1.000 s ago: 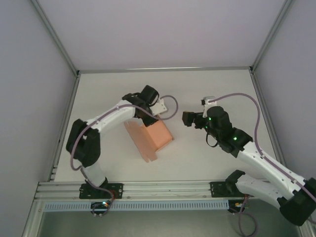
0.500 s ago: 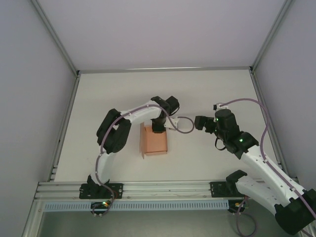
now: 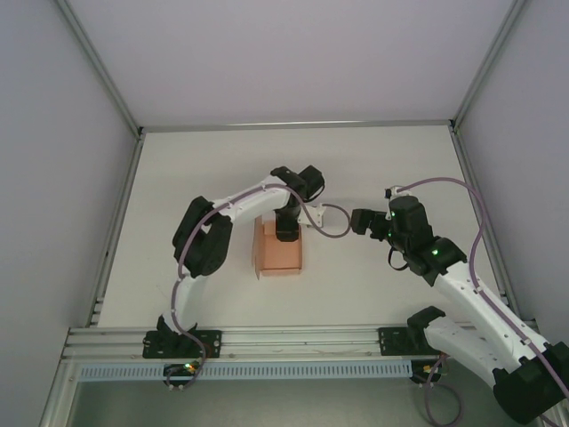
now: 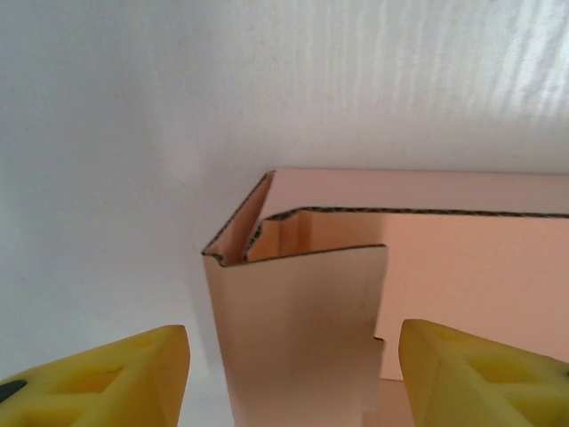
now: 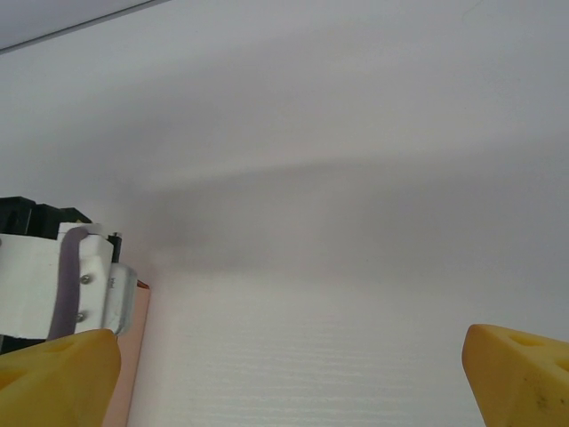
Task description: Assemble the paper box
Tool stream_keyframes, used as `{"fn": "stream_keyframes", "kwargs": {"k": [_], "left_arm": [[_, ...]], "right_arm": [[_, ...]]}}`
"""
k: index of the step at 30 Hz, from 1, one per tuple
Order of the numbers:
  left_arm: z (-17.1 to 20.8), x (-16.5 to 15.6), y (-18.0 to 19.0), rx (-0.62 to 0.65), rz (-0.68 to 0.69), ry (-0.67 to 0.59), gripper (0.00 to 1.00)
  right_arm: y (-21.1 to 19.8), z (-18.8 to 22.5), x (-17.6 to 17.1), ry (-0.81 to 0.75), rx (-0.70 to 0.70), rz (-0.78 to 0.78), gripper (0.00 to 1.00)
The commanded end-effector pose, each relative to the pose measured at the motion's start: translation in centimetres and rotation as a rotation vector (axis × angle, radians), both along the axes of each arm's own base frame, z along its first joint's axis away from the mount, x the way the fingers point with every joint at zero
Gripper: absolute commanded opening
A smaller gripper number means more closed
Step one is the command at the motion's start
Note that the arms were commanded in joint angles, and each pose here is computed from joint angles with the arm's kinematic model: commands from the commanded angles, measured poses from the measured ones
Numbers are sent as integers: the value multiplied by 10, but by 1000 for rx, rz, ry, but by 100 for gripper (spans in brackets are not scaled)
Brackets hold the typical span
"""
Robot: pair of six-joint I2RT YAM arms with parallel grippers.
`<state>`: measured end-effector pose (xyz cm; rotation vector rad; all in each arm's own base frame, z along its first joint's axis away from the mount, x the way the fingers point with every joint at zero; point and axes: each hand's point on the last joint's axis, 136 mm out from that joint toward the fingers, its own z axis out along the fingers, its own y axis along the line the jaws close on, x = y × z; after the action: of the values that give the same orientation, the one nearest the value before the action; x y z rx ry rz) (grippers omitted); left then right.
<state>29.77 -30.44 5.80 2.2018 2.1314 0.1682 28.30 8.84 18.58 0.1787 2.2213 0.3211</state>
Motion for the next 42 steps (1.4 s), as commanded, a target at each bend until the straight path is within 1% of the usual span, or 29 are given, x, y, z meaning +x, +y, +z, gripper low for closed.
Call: {"fn": "stream_keyframes", "kwargs": {"k": [1,3,5,6,8,11,13,15,19,22,24,26,30,32,34,38,41,42], "left_arm": [[27,-20,0,-60,-35,85,64],[36,-20,-4,-130,-19,98,65],[41,-6,-1,-178,24,79,67],[41,2,3,-180,49,69,66],[36,12,10,-153,74,71,63],[19,9,13,-101,66,136,53],[11,3,14,-89,69,202,52],[8,-1,11,-96,75,239,52],[1,-4,11,-104,71,274,51],[-6,-5,14,-84,75,286,48],[-16,1,17,-72,86,267,42],[-23,6,18,-58,102,256,32],[-41,12,20,-14,131,248,20],[-50,13,23,12,144,240,9],[-57,19,27,35,161,208,0],[-58,40,32,48,213,87,0],[-38,66,26,-16,281,-62,0],[-28,79,25,-47,320,-138,0]], "right_arm": [[0,-6,-4,19,-6,19,100],[0,-7,-3,24,-6,18,100],[1,-7,-3,26,-1,22,100],[1,-8,-3,29,2,24,100],[2,-9,-3,35,5,26,100],[3,-9,-3,38,8,27,100],[2,-10,-4,42,6,23,100],[0,-11,-5,43,3,17,100],[-3,-12,-7,47,-8,7,100],[-4,-12,-6,48,-12,2,100],[-4,-13,-6,47,-8,1,100],[-3,-14,-5,50,-3,3,100],[-3,-16,-6,61,-4,5,100],[-3,-15,-6,56,-3,3,100],[-3,-15,-8,53,1,4,100],[-3,-15,-10,50,5,7,100],[0,-17,-11,63,7,29,100],[4,-17,-11,71,17,40,100]]}}
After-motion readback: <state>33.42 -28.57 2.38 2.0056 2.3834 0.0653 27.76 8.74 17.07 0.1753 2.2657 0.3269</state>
